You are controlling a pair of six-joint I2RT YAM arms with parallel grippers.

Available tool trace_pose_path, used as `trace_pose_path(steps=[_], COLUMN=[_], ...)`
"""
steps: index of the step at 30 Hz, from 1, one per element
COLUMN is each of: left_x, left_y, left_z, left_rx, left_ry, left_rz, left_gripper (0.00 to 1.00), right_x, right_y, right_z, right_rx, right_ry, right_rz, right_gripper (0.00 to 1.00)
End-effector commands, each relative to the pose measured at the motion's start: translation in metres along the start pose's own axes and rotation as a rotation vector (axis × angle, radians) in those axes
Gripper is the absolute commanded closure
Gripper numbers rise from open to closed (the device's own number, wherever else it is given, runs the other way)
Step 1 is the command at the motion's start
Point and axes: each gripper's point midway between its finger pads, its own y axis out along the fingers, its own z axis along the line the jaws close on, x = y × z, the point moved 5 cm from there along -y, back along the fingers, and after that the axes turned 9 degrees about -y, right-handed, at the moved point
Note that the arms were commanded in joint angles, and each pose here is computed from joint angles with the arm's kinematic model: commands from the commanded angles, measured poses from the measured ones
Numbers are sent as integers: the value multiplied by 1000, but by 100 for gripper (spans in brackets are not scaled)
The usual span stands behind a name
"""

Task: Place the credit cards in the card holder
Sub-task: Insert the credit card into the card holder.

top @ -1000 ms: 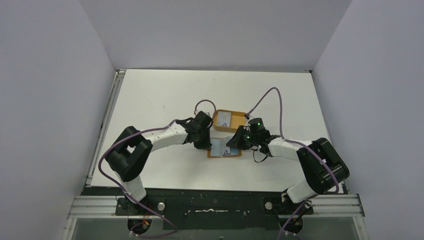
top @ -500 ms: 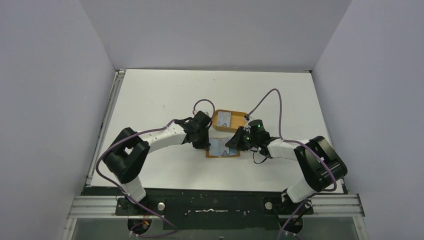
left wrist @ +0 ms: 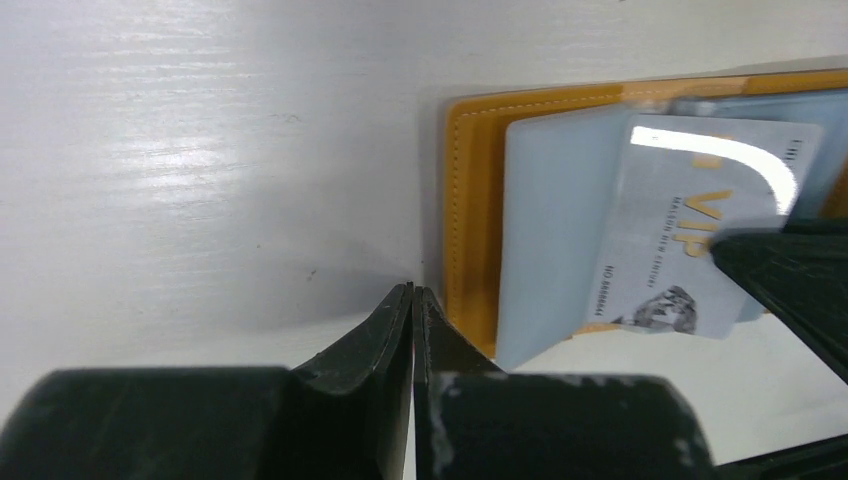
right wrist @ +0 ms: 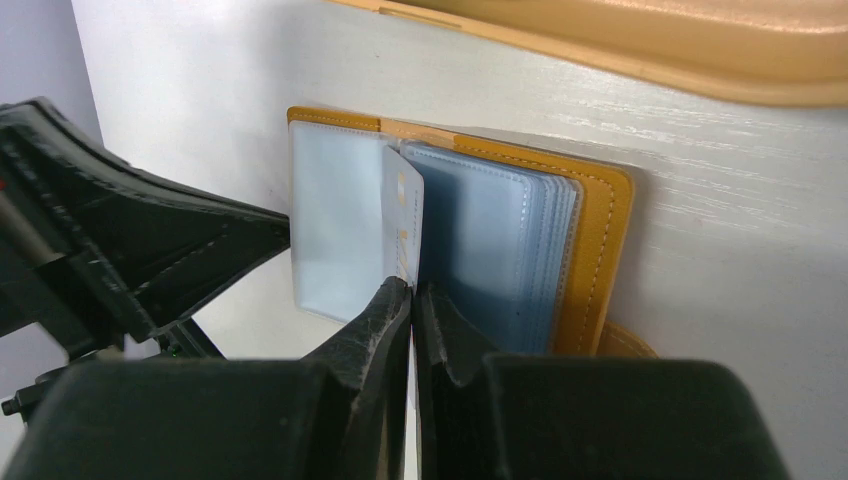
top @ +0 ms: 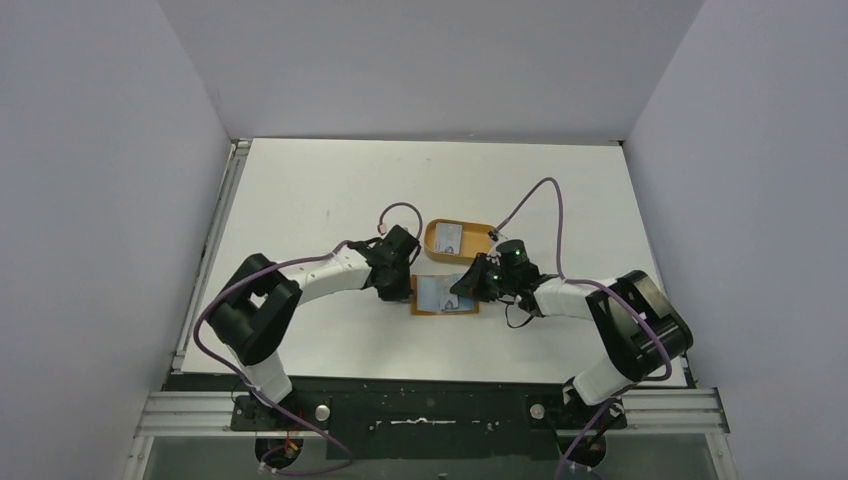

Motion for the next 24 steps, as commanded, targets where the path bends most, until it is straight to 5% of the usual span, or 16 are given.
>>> trace_pose_path(steps=[1,24], left_x=[1,-9], left_y=[6,14], left_z=[-7,-10], left_rx=[1,-14], left_ry=[-7,-9], left_rz=[24,61], left_gripper=[100,100], right_x=[-7,-10], right_y=[4,16], right_z=[-11,-1], right_rx=[-53,7], right_ry=[-16,5], right_rz=[-4,16], right_gripper=[100,100])
